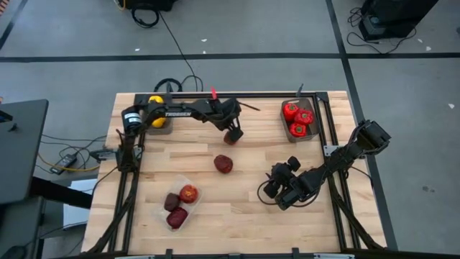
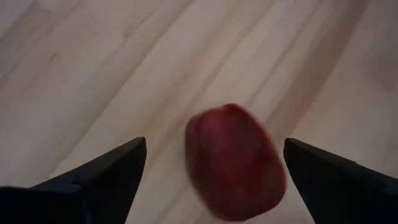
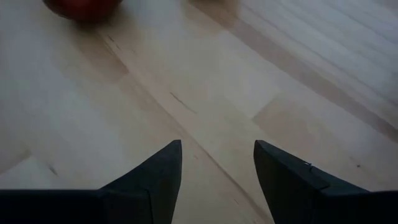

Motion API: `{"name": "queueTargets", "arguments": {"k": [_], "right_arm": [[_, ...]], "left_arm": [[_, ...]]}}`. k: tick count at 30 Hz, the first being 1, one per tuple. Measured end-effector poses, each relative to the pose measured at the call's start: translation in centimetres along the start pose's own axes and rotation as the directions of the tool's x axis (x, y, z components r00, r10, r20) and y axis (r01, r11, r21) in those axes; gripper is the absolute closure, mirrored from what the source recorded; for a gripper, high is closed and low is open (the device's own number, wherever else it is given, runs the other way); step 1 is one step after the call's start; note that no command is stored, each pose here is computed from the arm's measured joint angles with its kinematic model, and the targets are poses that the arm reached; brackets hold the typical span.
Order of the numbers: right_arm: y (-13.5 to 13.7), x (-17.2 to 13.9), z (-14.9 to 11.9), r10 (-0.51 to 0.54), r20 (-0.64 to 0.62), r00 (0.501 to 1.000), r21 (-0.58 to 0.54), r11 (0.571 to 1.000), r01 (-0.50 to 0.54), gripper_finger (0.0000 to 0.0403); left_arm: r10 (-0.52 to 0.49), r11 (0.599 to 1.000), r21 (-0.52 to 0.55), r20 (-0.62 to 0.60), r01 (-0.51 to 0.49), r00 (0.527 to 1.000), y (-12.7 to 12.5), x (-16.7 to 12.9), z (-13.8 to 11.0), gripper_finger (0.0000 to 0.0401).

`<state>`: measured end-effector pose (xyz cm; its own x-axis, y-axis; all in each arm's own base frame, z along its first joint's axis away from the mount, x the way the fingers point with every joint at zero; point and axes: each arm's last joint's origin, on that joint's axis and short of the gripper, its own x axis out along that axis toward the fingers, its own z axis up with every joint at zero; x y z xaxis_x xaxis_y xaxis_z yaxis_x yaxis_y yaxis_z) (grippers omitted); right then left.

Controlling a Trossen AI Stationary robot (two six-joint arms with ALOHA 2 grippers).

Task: Sort produce into baskets
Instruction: Put the red apple into the transparent bin

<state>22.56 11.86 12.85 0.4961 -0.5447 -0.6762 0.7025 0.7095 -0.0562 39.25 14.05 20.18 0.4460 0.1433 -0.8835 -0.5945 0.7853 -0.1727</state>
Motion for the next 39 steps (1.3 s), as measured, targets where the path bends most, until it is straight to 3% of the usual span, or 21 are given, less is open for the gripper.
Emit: {"name": "queueTargets", "arguments": {"k": [19,22,29,34,39], "right_arm": [[0.4,-0.5,-0.5,0.044,-0.017,0.999,-0.008,0.999,-0.044,0.0192],[0.5,-0.7,-0.6,0.050,-0.016,0.999,-0.010,0.999,-0.050,0.0192],[0.5,-0.7,-0.6,0.049,-0.013,0.999,0.007,0.999,-0.049,0.0192],[0.5,-0.7,-0.6,0.052,-0.012,0.999,0.017,0.999,-0.052,0.0192],[0.7,-0.8,-0.6,0.067,-0.009,0.998,0.023,0.997,-0.067,0.0192]], "left_arm": [[0.045,0.999,-0.015,-0.063,-0.046,0.997,-0.8,3.5,-1.3,0.0020],[0.049,0.999,0.011,-0.032,-0.048,0.998,-0.9,3.3,-1.0,0.0044],[0.053,0.998,0.028,-0.044,-0.051,0.998,-1.0,2.7,-0.7,0.0153],[0.104,0.991,0.099,-0.104,-0.094,0.989,-1.6,0.7,0.0,0.0156],[0.159,0.970,0.206,-0.142,-0.128,0.977,-4.1,-1.8,-1.2,0.0130]]}}
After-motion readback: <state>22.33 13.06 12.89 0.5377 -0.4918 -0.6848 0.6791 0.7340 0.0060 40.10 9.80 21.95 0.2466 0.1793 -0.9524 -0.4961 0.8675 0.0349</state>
